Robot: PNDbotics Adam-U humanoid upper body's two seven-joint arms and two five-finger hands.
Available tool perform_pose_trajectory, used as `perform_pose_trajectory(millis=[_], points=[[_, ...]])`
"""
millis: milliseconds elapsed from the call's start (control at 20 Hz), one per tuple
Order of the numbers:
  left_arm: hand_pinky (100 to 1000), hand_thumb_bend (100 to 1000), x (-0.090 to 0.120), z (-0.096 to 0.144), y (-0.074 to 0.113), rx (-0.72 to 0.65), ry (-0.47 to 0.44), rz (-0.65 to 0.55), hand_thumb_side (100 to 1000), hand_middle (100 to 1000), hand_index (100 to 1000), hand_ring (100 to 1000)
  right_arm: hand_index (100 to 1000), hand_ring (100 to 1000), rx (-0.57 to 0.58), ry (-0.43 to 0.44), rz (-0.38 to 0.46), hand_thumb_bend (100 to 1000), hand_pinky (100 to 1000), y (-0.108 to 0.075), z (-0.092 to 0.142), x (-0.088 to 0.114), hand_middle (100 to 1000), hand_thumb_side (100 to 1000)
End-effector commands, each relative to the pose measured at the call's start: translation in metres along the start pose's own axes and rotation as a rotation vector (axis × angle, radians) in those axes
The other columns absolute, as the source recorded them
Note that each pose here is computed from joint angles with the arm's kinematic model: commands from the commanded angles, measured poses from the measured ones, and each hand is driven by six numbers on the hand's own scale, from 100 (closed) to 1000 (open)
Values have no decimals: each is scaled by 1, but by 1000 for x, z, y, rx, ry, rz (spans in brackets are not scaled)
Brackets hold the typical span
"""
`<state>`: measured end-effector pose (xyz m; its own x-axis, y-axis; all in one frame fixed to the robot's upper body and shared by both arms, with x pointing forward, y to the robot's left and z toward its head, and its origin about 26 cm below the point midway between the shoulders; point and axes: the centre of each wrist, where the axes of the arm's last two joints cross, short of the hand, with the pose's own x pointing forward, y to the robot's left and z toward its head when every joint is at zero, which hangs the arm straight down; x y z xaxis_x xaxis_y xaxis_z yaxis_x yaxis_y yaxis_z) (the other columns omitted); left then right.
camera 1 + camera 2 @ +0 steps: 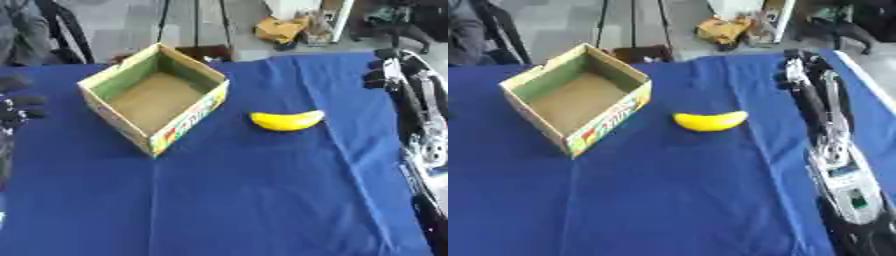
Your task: Pick up objects on the table and place them in the box.
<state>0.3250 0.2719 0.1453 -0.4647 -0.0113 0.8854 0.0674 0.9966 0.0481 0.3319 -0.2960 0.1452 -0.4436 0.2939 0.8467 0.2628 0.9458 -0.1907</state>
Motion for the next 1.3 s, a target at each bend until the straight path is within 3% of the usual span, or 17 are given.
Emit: perform_pose_trajectory(millis=[50,450,650,850,900,1300], points=[[588,569,8,-3,5,2,-25,-14,1000,678,724,623,737,583,2,-26,15,100,587,-5,-5,6,579,684],[589,569,7,-3,5,0,-20,-16,1000,678,724,623,744,590,92,-18,118,100,595,-15,-15,8,575,629],[589,568,7,-2,5,-1,-17,-20,1000,678,724,623,763,614,165,-12,227,107,616,-28,-29,13,591,575],[589,569,6,-2,5,-5,-13,-20,1000,678,724,623,814,702,314,24,374,169,665,-41,-53,16,663,529],[589,573,6,-2,5,-7,-11,-19,1000,678,724,623,824,721,360,45,408,152,673,-44,-61,14,675,487],[589,569,5,-1,5,-25,0,-24,1000,678,724,622,845,768,584,189,615,250,698,-45,-106,-18,714,454]])
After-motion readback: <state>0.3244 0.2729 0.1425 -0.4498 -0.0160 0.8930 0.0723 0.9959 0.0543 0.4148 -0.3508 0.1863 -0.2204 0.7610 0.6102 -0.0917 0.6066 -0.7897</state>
